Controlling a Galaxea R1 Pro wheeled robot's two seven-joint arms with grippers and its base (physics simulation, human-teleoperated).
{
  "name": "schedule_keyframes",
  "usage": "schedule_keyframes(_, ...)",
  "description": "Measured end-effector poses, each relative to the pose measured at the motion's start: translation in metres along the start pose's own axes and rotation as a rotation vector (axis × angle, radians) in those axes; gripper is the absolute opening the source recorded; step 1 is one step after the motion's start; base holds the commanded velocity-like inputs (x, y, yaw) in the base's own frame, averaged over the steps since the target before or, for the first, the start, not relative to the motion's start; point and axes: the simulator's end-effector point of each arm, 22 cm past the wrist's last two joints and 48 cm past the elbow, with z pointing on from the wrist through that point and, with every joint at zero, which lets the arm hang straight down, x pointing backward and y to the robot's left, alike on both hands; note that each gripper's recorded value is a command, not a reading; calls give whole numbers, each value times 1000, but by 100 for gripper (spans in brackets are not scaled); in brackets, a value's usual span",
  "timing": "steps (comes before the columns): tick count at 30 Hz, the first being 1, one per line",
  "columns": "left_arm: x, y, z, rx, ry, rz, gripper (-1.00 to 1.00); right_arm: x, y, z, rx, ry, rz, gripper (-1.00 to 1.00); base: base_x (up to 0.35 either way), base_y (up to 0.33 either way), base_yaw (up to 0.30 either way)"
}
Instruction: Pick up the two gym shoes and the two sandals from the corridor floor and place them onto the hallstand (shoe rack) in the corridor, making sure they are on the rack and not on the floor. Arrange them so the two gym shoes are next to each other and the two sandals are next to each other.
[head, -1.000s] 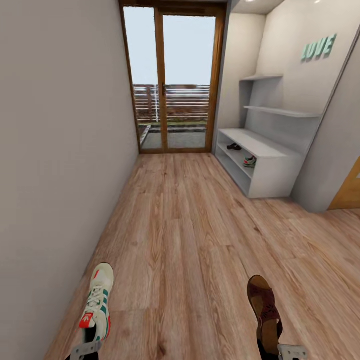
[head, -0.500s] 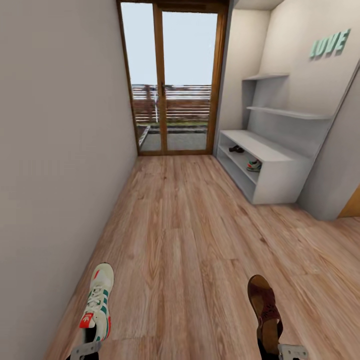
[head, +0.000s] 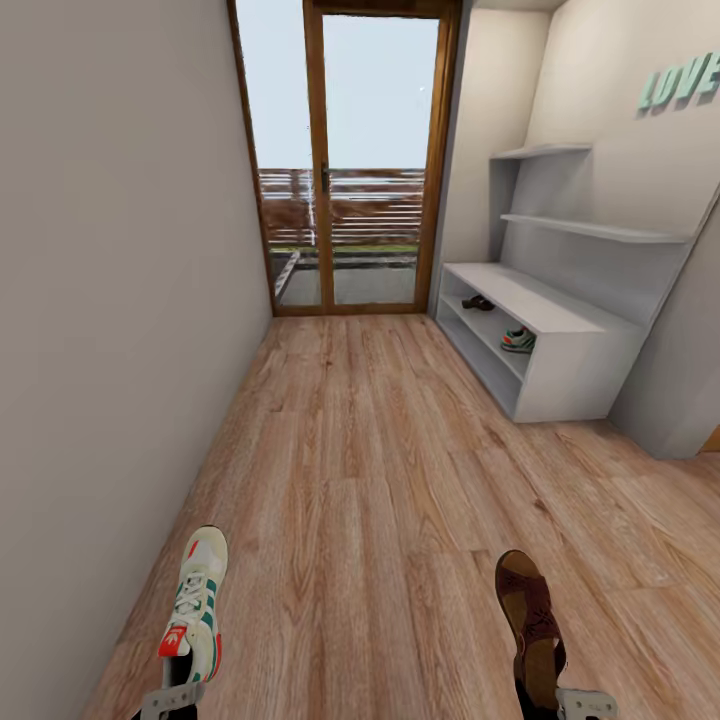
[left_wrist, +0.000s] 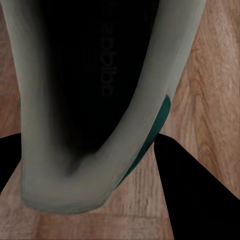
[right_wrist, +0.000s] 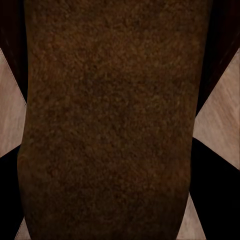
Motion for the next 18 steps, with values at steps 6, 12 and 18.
schedule_keyframes(6, 0, 0, 0, -1, 0, 0, -100, 0, -1, 0, 2, 0, -1, -100, 340, 0, 0)
schedule_keyframes(12, 0, 0, 0, 1, 0, 1, -100, 0, 0, 0, 0, 0, 0, -100, 339, 0, 0)
schedule_keyframes(18, 0, -1, 0, 1, 0, 0, -100, 1, 0, 0, 0, 1, 0, -100, 339, 0, 0)
